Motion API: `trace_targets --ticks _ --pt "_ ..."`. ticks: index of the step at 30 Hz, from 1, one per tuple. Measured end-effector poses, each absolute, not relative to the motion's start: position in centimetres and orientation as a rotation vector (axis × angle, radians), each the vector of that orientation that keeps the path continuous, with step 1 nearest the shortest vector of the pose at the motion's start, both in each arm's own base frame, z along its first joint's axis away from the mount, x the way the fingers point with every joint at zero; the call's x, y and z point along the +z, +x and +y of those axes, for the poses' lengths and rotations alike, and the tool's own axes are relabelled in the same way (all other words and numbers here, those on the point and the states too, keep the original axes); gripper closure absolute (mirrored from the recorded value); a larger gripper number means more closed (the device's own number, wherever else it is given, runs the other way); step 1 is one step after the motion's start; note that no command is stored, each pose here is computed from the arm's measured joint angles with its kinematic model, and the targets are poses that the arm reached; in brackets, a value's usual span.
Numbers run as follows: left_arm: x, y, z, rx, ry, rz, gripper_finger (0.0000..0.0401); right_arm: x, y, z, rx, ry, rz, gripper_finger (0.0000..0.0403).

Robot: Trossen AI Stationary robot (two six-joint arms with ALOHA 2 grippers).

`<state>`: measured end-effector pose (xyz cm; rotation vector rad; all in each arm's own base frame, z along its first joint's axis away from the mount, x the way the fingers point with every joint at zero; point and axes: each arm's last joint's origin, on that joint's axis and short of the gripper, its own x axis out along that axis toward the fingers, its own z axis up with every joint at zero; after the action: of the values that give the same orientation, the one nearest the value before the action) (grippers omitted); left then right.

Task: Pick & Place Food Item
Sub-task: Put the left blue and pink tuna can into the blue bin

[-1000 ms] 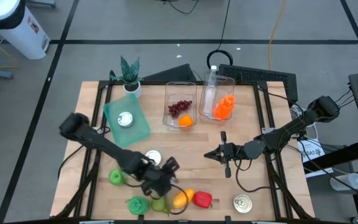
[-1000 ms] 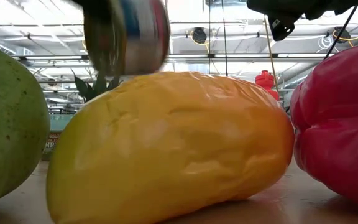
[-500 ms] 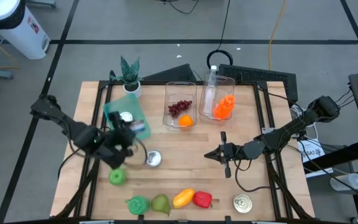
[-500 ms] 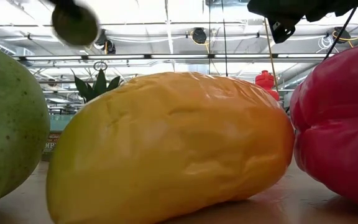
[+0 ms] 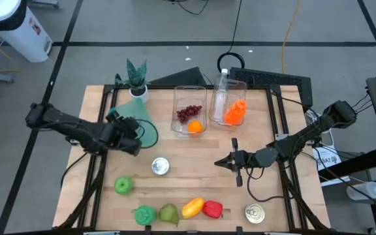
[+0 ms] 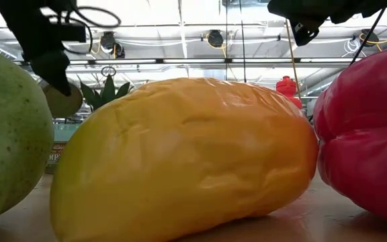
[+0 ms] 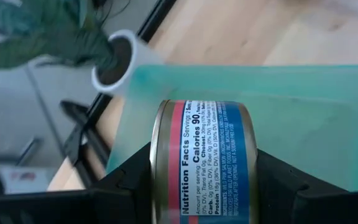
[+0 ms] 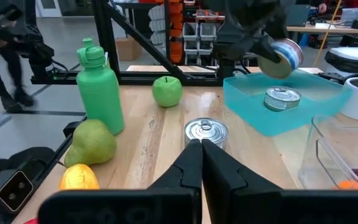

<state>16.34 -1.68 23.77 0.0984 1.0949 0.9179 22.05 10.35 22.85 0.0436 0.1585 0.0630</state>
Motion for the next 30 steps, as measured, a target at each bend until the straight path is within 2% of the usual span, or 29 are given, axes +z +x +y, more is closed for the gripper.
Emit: trace_targets --ticks 14,30 --pt "20.2 18.7 2.6 1.099 0.104 1.399 0.0212 22.7 22.0 10.3 0.065 0.006 0.174 0.0403" --pt "18.0 19.5 3.9 1.159 0.136 1.536 0.0212 22.6 22.0 10.3 0.063 0.002 0.183 0.0403"
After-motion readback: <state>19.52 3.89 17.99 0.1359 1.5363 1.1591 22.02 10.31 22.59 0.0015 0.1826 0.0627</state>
